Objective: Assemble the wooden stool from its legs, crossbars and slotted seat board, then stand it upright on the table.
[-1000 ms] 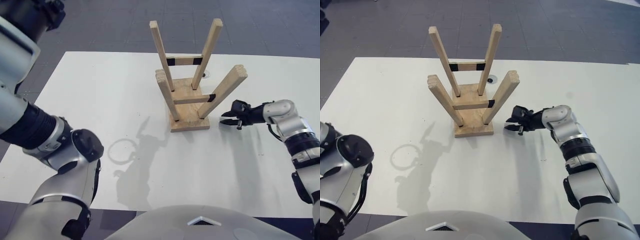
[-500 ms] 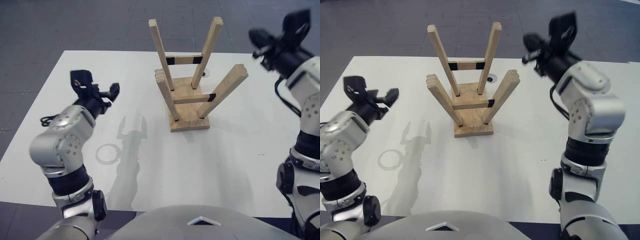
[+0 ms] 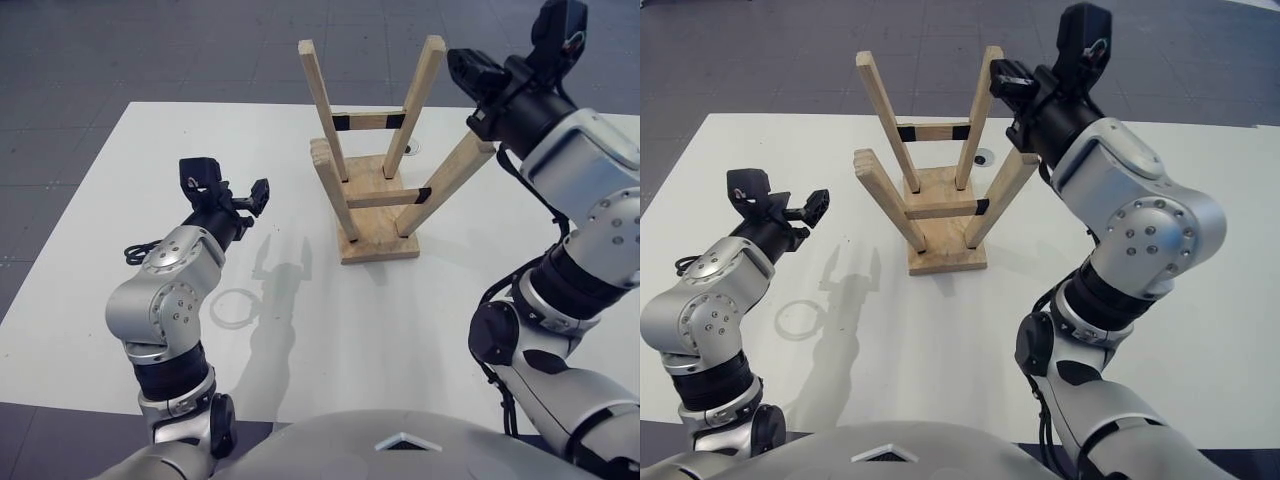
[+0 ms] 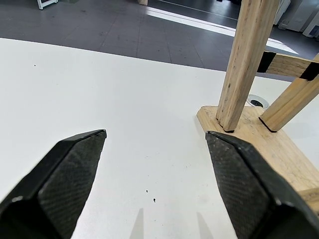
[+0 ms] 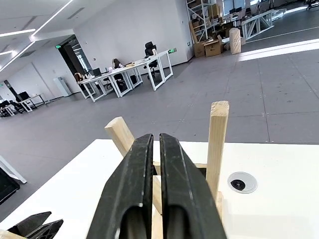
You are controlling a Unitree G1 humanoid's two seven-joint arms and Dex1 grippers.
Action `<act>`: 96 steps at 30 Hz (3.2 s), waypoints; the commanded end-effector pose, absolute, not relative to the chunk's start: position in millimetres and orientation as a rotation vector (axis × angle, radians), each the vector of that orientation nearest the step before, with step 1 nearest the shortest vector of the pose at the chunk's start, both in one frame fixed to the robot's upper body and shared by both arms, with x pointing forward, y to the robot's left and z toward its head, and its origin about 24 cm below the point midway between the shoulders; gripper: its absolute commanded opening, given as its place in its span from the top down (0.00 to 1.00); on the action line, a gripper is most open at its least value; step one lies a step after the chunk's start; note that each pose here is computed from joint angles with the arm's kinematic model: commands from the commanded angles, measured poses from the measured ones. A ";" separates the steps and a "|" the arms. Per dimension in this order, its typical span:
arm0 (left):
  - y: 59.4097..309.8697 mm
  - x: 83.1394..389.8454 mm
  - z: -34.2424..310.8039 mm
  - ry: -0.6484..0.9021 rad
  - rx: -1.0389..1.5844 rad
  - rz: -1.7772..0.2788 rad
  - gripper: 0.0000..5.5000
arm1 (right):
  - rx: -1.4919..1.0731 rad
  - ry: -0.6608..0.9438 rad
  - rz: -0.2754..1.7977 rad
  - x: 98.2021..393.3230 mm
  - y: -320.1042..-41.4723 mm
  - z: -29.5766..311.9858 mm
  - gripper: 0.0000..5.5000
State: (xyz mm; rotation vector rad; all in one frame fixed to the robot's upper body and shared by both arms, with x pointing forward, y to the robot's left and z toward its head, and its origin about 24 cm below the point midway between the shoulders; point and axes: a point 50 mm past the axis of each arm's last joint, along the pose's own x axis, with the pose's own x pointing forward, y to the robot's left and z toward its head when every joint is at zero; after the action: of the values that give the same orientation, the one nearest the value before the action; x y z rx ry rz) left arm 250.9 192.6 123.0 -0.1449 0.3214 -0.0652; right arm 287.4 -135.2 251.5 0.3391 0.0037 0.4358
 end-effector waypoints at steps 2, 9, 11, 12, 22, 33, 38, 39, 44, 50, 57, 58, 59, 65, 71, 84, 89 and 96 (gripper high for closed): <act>190.5 248.3 120.4 0.336 -0.135 -0.058 0.32 | 0.383 -0.485 0.353 280.4 -157.8 356.5 0.96; 189.5 249.5 122.6 0.337 -0.130 -0.071 0.32 | 0.324 -0.022 0.352 287.3 -142.0 246.1 0.96; 187.7 251.5 124.2 0.334 -0.129 -0.079 0.32 | 0.314 0.241 0.339 269.7 -136.4 170.8 0.96; 186.9 252.3 124.7 0.332 -0.129 -0.081 0.32 | 0.320 0.299 0.327 262.7 -135.6 153.7 0.96; 182.6 249.3 117.6 0.345 -0.148 -0.073 0.32 | 0.400 0.035 0.305 290.5 -142.7 212.0 0.96; 184.1 249.9 115.8 0.349 -0.142 -0.079 0.32 | -0.057 0.061 0.271 320.5 -216.8 196.3 0.79; 185.7 252.5 119.1 0.344 -0.126 -0.085 0.32 | -0.433 0.366 0.489 298.3 -210.0 103.7 0.63; 185.2 253.3 119.5 0.343 -0.126 -0.089 0.32 | -0.437 0.371 0.523 293.5 -203.0 97.7 0.61; 189.2 250.7 118.1 0.347 -0.134 -0.073 0.32 | -0.399 0.271 0.720 285.7 -141.7 103.4 0.57; 204.2 252.2 119.6 0.345 -0.118 -0.033 0.32 | -0.332 -0.033 1.061 279.3 -38.1 165.6 0.57; 214.9 256.1 123.0 0.331 -0.100 -0.007 0.32 | -0.246 -0.167 1.118 284.3 -13.0 198.3 0.57; 215.0 256.0 122.8 0.331 -0.097 -0.006 0.32 | -0.248 -0.155 1.104 286.2 -18.6 195.5 0.57; 215.0 256.0 123.0 0.330 -0.097 -0.007 0.32 | -0.243 -0.139 1.090 287.1 -24.4 192.8 0.57; 216.7 256.3 124.8 0.325 -0.087 -0.007 0.32 | -0.241 -0.129 1.069 289.7 -36.1 192.7 0.57; 255.6 249.4 136.0 0.322 0.034 0.033 0.32 | -0.222 0.093 1.144 282.8 -93.1 176.6 0.57; 215.3 222.9 193.8 0.271 0.056 -0.856 0.32 | -0.191 0.396 1.063 350.3 -212.9 176.1 0.29; 188.8 254.4 193.7 0.229 0.130 -0.827 0.32 | -0.193 0.353 1.112 367.3 -197.3 185.0 0.15; 175.7 240.7 178.6 0.345 0.149 -1.062 0.48 | -0.174 0.346 1.183 359.4 -194.1 186.0 0.05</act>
State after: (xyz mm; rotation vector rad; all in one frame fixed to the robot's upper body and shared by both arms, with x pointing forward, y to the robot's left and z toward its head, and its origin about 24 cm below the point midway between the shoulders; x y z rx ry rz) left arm 250.4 177.9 185.2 0.1376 0.2612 -0.9416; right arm 361.0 -188.6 183.4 -0.1715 0.3403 1.1907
